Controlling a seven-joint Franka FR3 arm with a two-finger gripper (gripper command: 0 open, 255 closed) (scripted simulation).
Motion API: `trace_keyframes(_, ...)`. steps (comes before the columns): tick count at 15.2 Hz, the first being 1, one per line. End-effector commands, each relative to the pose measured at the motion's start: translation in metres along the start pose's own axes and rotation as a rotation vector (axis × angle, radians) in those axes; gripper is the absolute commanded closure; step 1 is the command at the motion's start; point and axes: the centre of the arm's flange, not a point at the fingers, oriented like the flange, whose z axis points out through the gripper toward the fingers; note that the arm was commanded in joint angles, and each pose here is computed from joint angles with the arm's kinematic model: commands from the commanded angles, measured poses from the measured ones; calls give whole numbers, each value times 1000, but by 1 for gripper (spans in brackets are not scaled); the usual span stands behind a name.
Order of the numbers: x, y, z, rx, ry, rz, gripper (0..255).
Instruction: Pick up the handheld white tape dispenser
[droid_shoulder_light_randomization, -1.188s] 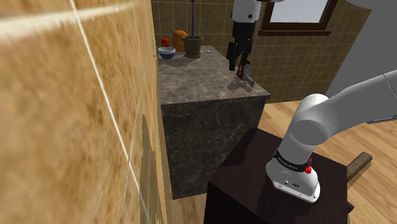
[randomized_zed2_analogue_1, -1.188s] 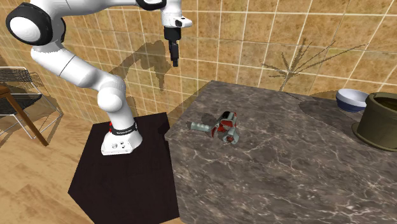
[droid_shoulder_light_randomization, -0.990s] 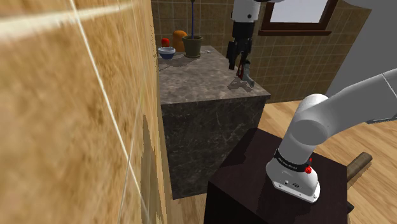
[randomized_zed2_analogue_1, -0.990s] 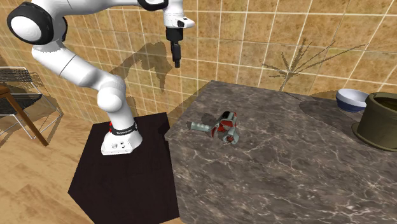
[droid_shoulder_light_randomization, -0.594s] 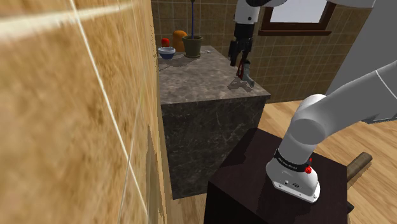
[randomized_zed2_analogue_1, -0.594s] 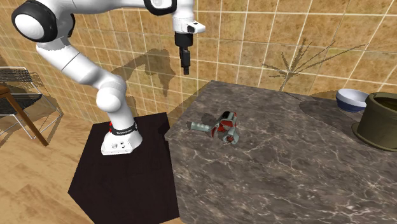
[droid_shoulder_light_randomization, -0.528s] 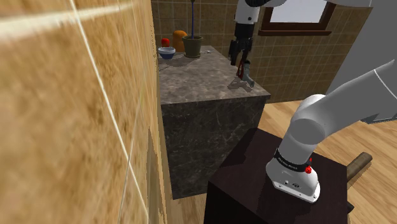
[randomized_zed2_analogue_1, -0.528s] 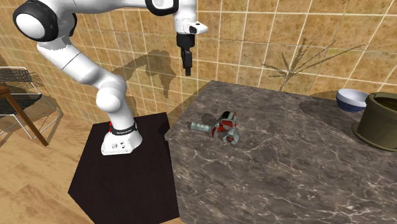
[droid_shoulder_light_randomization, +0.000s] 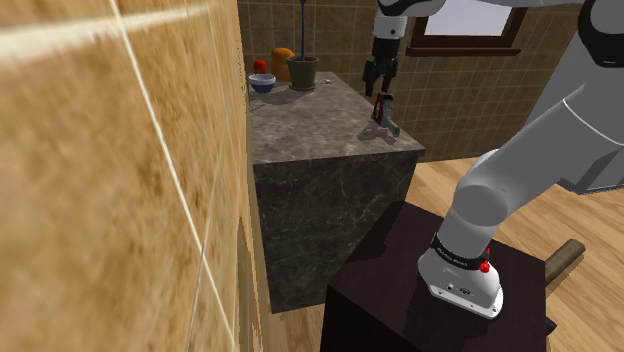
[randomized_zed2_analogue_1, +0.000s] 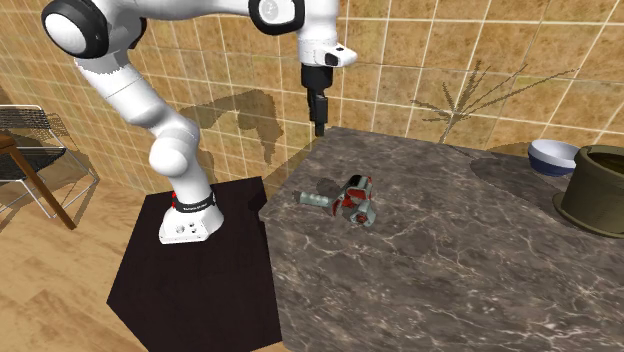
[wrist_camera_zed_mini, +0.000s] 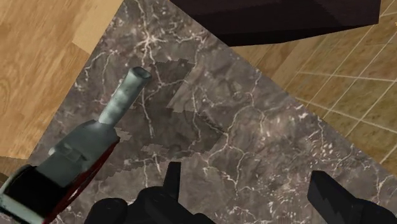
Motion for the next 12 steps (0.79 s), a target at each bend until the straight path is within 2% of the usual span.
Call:
trace_keyframes(1, 11, 26, 5, 1, 5, 13, 0)
trace_keyframes(12, 67, 158, 21, 11, 31, 82, 0)
